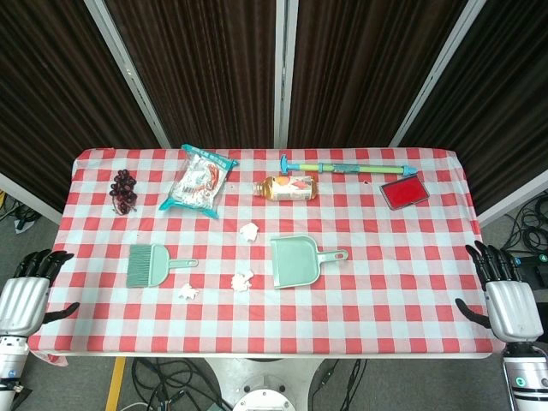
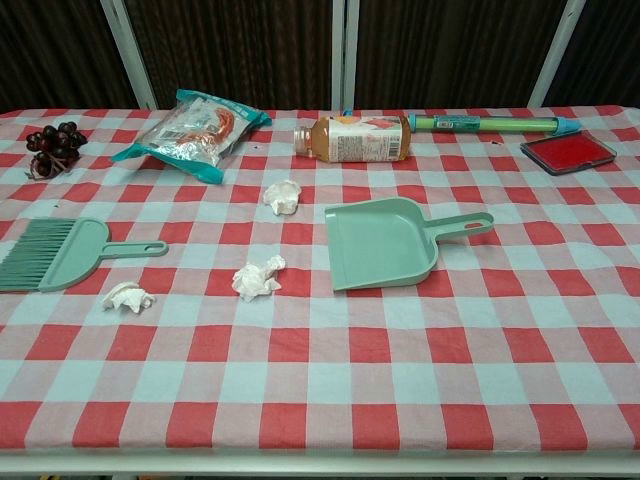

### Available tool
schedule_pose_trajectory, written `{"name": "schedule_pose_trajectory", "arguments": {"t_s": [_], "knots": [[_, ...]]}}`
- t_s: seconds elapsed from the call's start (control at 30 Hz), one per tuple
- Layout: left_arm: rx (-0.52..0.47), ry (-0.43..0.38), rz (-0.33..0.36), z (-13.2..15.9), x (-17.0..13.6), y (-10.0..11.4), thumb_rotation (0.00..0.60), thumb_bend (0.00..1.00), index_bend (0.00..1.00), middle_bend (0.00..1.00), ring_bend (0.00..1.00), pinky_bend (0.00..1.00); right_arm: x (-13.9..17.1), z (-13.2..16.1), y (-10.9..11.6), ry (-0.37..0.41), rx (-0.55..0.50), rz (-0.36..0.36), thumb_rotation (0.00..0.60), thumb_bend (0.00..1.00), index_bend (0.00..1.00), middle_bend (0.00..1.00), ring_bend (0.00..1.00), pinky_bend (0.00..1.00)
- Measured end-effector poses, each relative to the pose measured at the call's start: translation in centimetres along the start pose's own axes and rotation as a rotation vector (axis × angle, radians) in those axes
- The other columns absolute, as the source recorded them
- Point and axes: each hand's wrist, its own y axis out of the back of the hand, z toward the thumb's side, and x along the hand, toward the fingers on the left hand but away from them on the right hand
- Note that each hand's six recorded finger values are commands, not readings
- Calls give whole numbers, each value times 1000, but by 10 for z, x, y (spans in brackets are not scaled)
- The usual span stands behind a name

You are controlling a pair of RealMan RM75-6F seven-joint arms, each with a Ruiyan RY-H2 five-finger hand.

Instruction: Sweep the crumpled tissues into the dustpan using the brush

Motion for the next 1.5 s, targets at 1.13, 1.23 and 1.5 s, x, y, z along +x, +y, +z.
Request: {"name": "schedule_pose_trajectory", "arguments": {"t_s": [1.13,1.23,1.5], "knots": [[94,-239,-76,106,118,-21,600,106,426,461,721,882,-5,-2,25,3,34,-68,600,119,0,51,0,0],[161,-247,-104,124,125,-31,600,134,427,475,763,913,-5,-2,25,2,34,-65,600,119,0,51,0,0],[218,-261,-225,177,135,-68,600,161,426,488,832,972,-4,-3,19,0,12,-49,600,119,0,51,0,0]]}}
